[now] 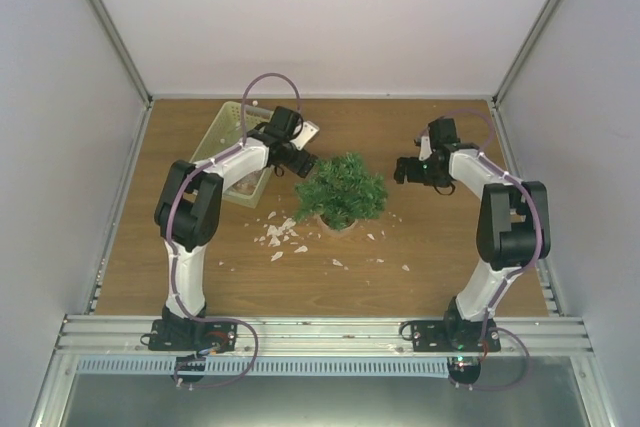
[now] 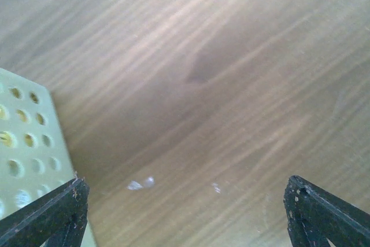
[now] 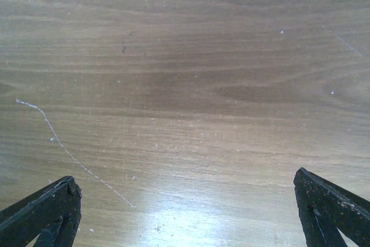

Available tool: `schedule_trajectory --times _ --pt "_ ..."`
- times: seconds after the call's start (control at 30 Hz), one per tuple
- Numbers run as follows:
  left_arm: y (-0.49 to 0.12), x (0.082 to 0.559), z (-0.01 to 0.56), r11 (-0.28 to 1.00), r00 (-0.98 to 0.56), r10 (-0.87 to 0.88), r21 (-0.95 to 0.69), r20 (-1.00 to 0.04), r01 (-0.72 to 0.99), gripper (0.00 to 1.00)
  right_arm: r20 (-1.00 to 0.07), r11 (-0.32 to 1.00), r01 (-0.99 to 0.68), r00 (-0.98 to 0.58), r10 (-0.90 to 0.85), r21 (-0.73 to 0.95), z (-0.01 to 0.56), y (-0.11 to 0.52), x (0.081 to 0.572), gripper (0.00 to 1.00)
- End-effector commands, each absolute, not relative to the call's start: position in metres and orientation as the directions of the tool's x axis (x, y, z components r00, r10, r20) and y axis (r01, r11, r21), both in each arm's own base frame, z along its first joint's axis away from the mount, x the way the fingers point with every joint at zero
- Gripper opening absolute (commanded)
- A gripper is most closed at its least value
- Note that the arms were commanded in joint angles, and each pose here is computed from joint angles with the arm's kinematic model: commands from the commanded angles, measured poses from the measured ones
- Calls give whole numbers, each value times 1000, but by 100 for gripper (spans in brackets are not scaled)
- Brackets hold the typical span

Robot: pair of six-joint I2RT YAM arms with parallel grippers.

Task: Decorate the small christmas tree

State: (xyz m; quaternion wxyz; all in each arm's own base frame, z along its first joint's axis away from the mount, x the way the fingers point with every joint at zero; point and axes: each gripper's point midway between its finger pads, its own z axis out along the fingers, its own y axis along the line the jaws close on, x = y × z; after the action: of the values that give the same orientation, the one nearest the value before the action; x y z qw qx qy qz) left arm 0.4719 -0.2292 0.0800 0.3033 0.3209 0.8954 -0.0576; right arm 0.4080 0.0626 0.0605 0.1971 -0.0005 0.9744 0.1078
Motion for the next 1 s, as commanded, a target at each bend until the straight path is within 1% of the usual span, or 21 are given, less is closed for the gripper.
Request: schedule_trajectory --times 0.0,0.2,0.4,0.6,0.67,0.77,0.83,0.87,0.93,0.97 --pt "-223 504 98 812 -578 514 143 -634 565 92 -380 982 -12 -923 63 190 60 51 415 100" --pt "-225 516 113 818 -562 501 148 -658 556 93 -387 983 -17 -920 57 185 63 48 419 100" --pt "-213 544 155 852 -527 451 172 -721 494 94 -413 984 -17 -909 60 179 72 45 424 100" --pt "-205 561 187 865 -495 435 196 -752 463 95 -451 989 -16 -891 53 148 83 39 434 100" --pt "-197 568 200 876 -483 424 212 -766 434 96 -495 993 -16 -867 46 120 94 35 444 100" --pt "-182 576 224 898 -463 375 190 -803 398 98 -612 997 10 -789 55 77 130 24 463 100" --pt "-168 579 245 910 -446 317 135 -837 393 97 -692 998 47 -719 63 41 161 14 475 100" --pt "-161 580 255 913 -437 292 112 -851 392 94 -724 998 57 -688 55 21 177 10 479 100" --pt "-143 581 275 921 -409 256 92 -876 380 92 -765 998 55 -643 29 -8 198 6 487 100" --pt "-133 580 286 923 -390 247 94 -887 373 93 -780 998 60 -625 29 -11 206 5 491 100"
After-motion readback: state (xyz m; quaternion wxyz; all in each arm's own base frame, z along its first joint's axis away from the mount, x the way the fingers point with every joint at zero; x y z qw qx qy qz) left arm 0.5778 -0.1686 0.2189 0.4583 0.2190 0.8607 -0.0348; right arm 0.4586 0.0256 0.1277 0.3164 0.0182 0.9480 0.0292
